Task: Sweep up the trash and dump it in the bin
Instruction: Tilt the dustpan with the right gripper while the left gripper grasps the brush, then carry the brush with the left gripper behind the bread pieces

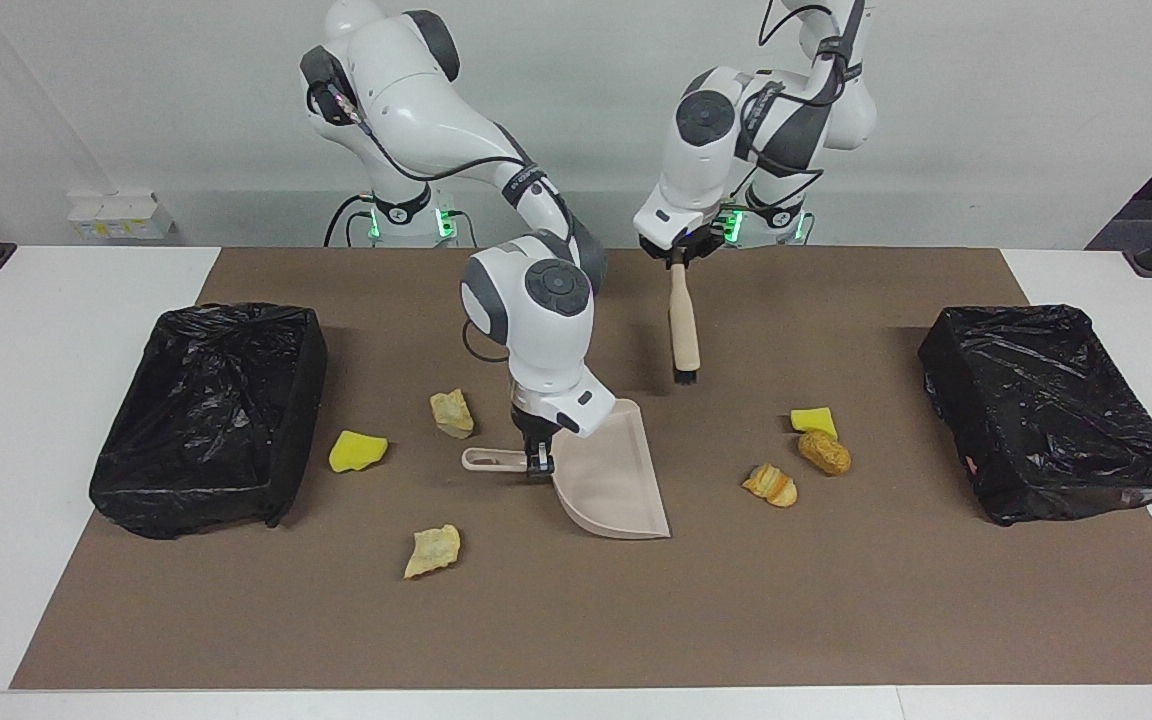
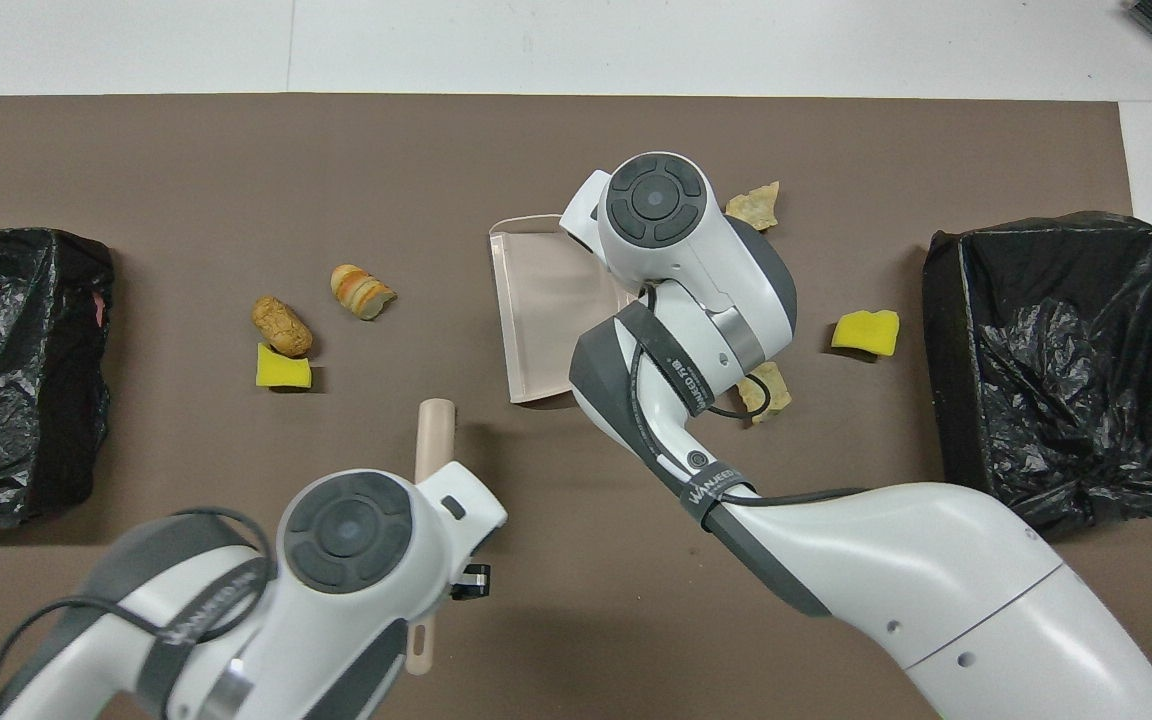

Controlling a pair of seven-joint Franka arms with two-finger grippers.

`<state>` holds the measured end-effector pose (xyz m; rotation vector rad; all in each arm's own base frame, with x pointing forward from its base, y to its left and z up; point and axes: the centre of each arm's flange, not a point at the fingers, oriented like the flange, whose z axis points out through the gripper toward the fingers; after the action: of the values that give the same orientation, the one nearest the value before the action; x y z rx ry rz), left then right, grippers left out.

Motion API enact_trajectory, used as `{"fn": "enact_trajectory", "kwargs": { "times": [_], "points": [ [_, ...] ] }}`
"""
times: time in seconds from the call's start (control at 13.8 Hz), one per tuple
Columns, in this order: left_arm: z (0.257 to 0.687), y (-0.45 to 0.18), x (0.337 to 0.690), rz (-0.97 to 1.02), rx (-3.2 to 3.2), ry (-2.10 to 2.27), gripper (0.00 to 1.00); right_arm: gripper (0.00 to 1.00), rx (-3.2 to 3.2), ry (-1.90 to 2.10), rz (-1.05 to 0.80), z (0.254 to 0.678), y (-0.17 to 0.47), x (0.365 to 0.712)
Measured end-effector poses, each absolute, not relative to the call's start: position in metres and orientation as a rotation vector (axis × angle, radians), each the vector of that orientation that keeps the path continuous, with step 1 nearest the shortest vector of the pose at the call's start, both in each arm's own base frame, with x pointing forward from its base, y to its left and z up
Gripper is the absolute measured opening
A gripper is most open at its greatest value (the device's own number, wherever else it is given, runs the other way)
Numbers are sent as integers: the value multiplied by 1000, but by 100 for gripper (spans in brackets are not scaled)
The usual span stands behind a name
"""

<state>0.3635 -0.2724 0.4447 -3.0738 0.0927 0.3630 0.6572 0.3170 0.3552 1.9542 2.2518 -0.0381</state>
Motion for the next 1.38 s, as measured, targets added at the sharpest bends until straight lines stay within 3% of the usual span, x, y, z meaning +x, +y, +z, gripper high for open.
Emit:
{"fn": "enact_trajectory", "kwargs": {
  "times": [0.22,0.65,0.87,1.01,1.38],
  "points": [
    [484,-185,411,309,-3140,-4,26,33,1952,2254,-35,353,318,657],
    [474,-38,493,211,-3208,-144,26,33,1943,2259,-22,354,323,656],
    [456,-21,526,238,-3168,-126,26,33,1943,2259,-21,354,324,656],
    [422,-25,536,301,-3154,-108,26,33,1943,2259,-20,354,324,655],
    [368,-51,524,361,-3131,-152,26,33,1946,2256,-16,354,324,656]
  ]
}}
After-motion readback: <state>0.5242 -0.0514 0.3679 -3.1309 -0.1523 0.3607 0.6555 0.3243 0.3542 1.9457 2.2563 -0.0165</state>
